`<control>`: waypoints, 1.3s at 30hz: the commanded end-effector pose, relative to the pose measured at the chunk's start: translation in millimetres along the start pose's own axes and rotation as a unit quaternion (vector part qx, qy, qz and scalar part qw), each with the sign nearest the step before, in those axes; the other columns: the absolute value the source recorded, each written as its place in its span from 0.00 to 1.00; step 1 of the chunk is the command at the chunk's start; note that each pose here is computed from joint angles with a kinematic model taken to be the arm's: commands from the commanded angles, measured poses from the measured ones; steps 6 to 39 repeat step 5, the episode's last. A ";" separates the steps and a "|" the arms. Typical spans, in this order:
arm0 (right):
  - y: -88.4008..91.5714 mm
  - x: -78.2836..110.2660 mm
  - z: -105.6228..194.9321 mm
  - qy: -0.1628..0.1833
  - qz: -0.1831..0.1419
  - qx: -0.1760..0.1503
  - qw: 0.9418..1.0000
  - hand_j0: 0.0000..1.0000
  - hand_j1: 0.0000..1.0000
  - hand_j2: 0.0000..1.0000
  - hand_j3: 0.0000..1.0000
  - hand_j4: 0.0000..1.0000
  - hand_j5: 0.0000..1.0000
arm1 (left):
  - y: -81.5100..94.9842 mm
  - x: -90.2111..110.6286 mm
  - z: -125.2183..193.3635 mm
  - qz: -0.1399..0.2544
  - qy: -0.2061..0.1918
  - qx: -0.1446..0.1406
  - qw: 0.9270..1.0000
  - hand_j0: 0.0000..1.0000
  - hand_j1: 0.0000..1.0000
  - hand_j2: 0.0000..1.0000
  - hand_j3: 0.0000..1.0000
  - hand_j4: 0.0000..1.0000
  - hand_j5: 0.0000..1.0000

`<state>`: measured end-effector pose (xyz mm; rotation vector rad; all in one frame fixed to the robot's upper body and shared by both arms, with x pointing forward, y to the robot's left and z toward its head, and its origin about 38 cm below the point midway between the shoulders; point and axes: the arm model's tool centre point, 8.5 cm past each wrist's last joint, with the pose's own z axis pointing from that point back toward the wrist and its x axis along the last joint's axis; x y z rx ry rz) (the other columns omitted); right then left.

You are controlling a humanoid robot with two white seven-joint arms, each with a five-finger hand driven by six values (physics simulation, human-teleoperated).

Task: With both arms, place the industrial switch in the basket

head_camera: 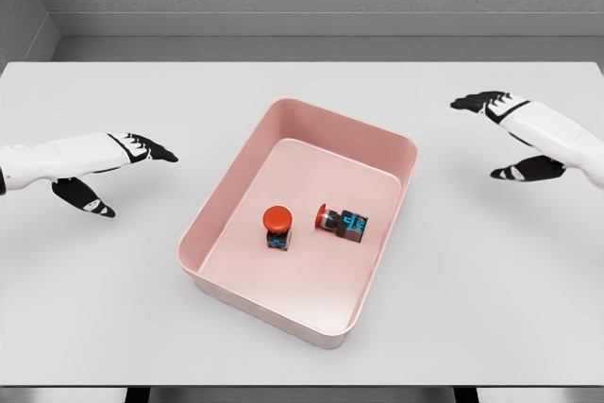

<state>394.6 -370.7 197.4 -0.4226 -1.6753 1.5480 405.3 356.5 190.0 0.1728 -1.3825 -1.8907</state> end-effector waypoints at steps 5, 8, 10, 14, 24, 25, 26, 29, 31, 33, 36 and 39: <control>-2.3 -1.7 1.8 0.003 -0.004 -0.005 1.000 1.00 1.00 1.00 1.00 1.00 1.00 | 0.5 -0.1 0.4 0.003 0.000 0.002 1.000 1.00 1.00 1.00 1.00 1.00 1.00; -2.3 -1.7 1.8 0.003 -0.004 -0.005 1.000 1.00 1.00 1.00 1.00 1.00 1.00 | 0.5 -0.1 0.4 0.003 0.000 0.002 1.000 1.00 1.00 1.00 1.00 1.00 1.00; -2.3 -1.7 1.8 0.003 -0.004 -0.005 1.000 1.00 1.00 1.00 1.00 1.00 1.00 | 0.5 -0.1 0.4 0.003 0.000 0.002 1.000 1.00 1.00 1.00 1.00 1.00 1.00; -2.3 -1.7 1.8 0.003 -0.004 -0.005 1.000 1.00 1.00 1.00 1.00 1.00 1.00 | 0.5 -0.1 0.4 0.003 0.000 0.002 1.000 1.00 1.00 1.00 1.00 1.00 1.00; -2.3 -1.7 1.8 0.003 -0.004 -0.005 1.000 1.00 1.00 1.00 1.00 1.00 1.00 | 0.5 -0.1 0.4 0.003 0.000 0.002 1.000 1.00 1.00 1.00 1.00 1.00 1.00; -2.3 -1.7 1.8 0.003 -0.004 -0.005 1.000 1.00 1.00 1.00 1.00 1.00 1.00 | 0.5 -0.1 0.4 0.003 0.000 0.002 1.000 1.00 1.00 1.00 1.00 1.00 1.00; -2.3 -1.7 1.8 0.003 -0.004 -0.005 1.000 1.00 1.00 1.00 1.00 1.00 1.00 | 0.5 -0.1 0.4 0.003 0.000 0.002 1.000 1.00 1.00 1.00 1.00 1.00 1.00; -2.3 -1.7 1.8 0.003 -0.004 -0.005 1.000 1.00 1.00 1.00 1.00 1.00 1.00 | 0.5 -0.1 0.4 0.003 0.000 0.002 1.000 1.00 1.00 1.00 1.00 1.00 1.00; -2.3 -1.7 1.8 0.003 -0.004 -0.005 1.000 1.00 1.00 1.00 1.00 1.00 1.00 | 0.5 -0.1 0.4 0.003 0.000 0.002 1.000 1.00 1.00 1.00 1.00 1.00 1.00; -2.3 -1.7 1.8 0.003 -0.004 -0.005 1.000 1.00 1.00 1.00 1.00 1.00 1.00 | 0.5 -0.1 0.4 0.003 0.000 0.002 1.000 1.00 1.00 1.00 1.00 1.00 1.00; -2.3 -1.7 1.8 0.003 -0.004 -0.005 1.000 1.00 1.00 1.00 1.00 1.00 1.00 | 0.5 -0.1 0.4 0.003 0.000 0.002 1.000 1.00 1.00 1.00 1.00 1.00 1.00; -2.3 -1.7 1.8 0.003 -0.004 -0.005 1.000 1.00 1.00 1.00 1.00 1.00 1.00 | 0.5 -0.1 0.4 0.003 0.000 0.002 1.000 1.00 1.00 1.00 1.00 1.00 1.00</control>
